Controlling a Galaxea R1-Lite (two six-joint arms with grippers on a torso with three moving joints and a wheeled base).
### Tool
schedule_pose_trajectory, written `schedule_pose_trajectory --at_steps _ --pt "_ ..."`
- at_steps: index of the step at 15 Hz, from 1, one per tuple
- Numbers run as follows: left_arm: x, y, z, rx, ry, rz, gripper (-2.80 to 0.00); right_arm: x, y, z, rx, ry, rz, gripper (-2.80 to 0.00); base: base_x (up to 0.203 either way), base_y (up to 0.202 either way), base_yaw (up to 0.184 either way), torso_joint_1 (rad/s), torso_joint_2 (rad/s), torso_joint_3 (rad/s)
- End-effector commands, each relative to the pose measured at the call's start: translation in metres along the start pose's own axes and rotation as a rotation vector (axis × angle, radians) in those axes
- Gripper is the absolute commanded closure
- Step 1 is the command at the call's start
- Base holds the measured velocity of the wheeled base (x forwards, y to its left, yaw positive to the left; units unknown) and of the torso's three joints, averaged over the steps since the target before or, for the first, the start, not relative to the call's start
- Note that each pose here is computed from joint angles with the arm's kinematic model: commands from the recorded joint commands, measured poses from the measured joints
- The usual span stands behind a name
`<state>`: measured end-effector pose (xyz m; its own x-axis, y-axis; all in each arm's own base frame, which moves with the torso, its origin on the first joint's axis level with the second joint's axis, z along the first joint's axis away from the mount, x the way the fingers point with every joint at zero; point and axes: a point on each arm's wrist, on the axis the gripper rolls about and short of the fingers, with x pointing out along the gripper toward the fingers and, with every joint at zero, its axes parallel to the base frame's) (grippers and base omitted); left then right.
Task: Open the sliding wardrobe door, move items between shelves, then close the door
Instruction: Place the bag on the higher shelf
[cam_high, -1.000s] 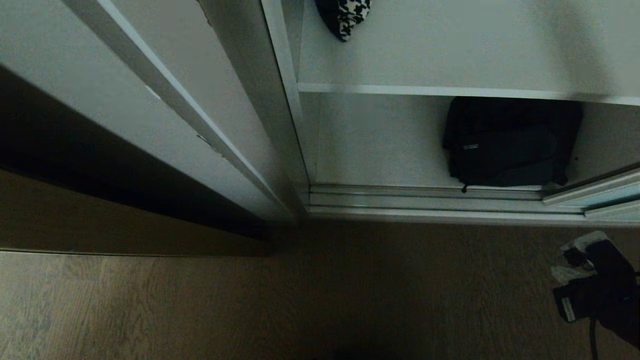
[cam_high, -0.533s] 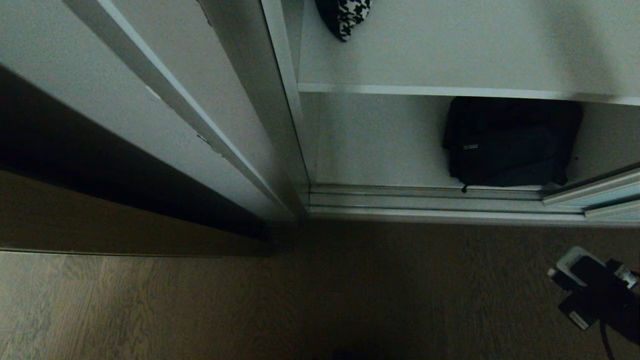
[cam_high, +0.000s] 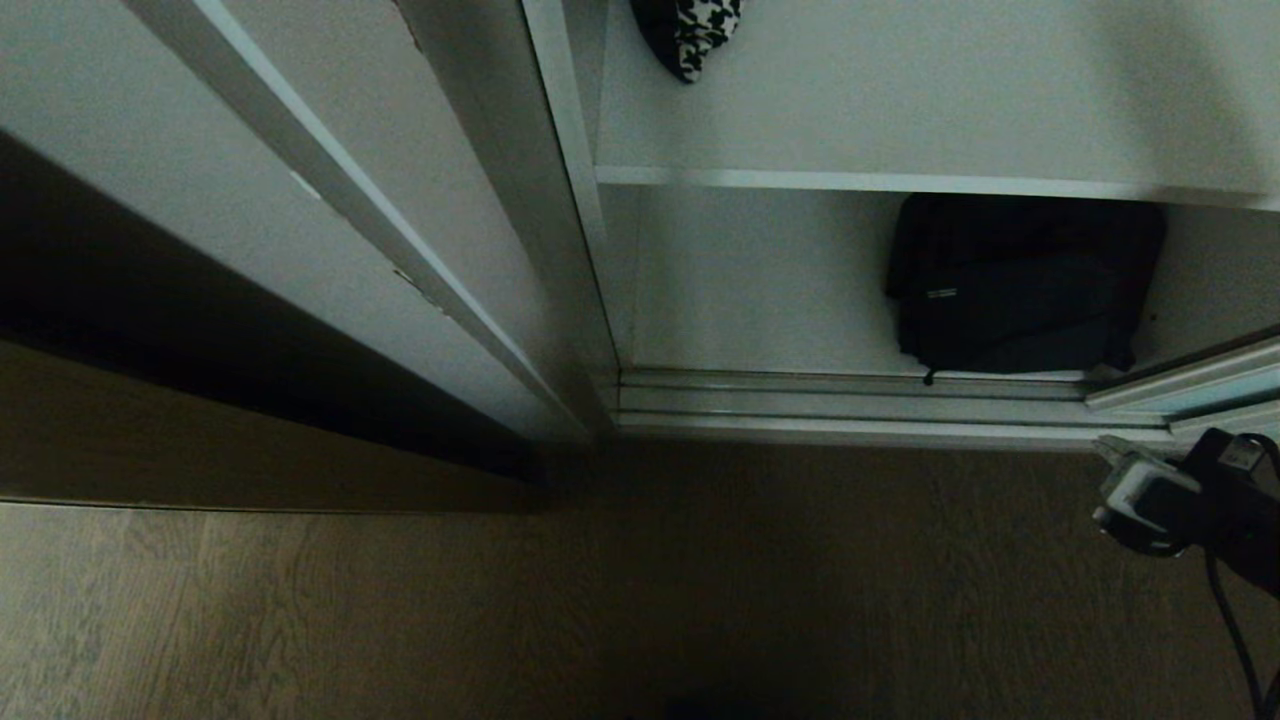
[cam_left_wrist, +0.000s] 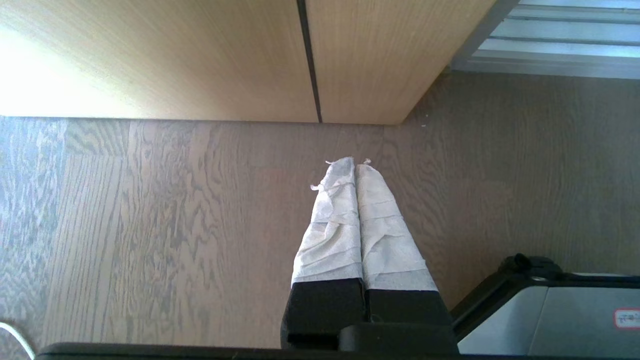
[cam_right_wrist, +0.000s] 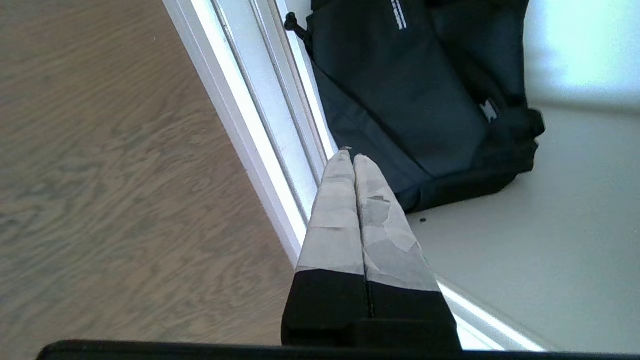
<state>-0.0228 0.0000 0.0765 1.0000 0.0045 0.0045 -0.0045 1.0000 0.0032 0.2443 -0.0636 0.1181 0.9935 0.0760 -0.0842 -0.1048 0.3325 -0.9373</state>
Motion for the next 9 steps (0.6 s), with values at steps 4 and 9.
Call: schedule_pose_trajectory --at_steps 4,9 --pt "0.000 0.000 0.000 0.000 0.001 0.000 0.00 0.021 -0.001 -0.005 -0.045 -0.017 -0.015 0.00 0.000 0.000 0.000 0.000 0.00 0.000" --pt "0.000 0.000 0.000 0.000 0.000 0.000 0.00 0.052 0.011 -0.008 -0.080 -0.051 0.010 -2.80 0.000 0.000 0.000 0.000 0.00 0.000"
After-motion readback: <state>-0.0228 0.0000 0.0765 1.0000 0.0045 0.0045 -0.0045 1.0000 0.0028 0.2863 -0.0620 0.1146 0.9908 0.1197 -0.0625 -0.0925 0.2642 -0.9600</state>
